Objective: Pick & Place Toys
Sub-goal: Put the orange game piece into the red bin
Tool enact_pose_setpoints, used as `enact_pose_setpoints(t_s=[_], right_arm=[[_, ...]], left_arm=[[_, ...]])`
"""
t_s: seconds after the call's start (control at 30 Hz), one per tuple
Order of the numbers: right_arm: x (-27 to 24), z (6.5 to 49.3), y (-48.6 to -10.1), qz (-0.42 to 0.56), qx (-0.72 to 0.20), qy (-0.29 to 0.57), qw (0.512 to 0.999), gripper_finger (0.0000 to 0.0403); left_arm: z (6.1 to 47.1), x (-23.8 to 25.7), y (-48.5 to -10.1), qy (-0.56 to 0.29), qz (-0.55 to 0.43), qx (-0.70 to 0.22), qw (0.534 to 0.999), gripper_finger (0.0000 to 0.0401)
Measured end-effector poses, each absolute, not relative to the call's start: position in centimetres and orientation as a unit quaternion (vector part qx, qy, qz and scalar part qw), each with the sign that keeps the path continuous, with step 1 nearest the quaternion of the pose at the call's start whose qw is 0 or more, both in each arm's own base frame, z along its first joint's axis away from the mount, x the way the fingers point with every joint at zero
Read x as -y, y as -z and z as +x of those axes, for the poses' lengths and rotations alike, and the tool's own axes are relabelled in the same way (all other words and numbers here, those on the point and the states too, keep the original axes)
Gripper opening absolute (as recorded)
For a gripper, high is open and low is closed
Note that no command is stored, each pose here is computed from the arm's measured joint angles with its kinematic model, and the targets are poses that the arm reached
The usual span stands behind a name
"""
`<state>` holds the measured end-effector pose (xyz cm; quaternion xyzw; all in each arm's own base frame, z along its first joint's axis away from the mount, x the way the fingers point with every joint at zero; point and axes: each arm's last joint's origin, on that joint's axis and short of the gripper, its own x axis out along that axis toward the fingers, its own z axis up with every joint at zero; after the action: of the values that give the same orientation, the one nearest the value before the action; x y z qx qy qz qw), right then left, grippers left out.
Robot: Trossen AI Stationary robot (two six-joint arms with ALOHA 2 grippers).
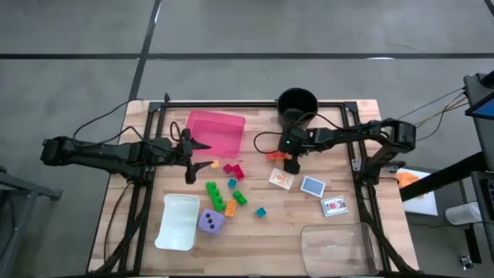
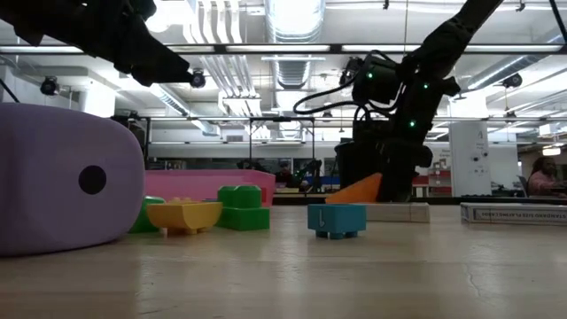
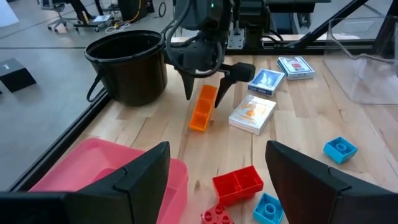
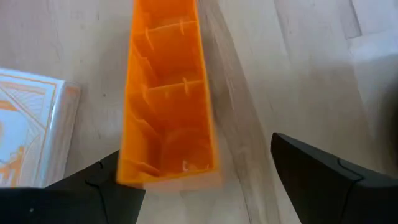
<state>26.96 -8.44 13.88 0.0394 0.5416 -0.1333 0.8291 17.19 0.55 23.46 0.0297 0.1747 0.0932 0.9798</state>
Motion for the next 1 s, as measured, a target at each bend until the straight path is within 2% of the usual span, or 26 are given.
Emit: enact_pose_setpoints(t_s=[0.13,0.23,0.6,1.0], right_arm=[[8.5,27.1,-13.5,0.040,-0.547,0.132,0.825,0.0320],[8.5,27.3,-13.8,0.039,-0.539,0.133,0.831,0.0294],[8.3,27.1,-16.6,0.039,-0.485,0.112,0.866,0.0127],[7.1,27.3,-17.9,0.045,-0.451,0.081,0.888,0.0133]], left_arm=[[17.2,-0.6,-23.5,-0.093,0.030,-0.175,0.980,0.0267],[17.2,-0.5,-23.5,-0.093,0.030,-0.175,0.980,0.0267],[17.2,-0.5,-23.5,-0.093,0.030,-0.175,0.980,0.0267],[17.2,-0.5,-23.5,-0.093,0.030,-0.174,0.980,0.0267]])
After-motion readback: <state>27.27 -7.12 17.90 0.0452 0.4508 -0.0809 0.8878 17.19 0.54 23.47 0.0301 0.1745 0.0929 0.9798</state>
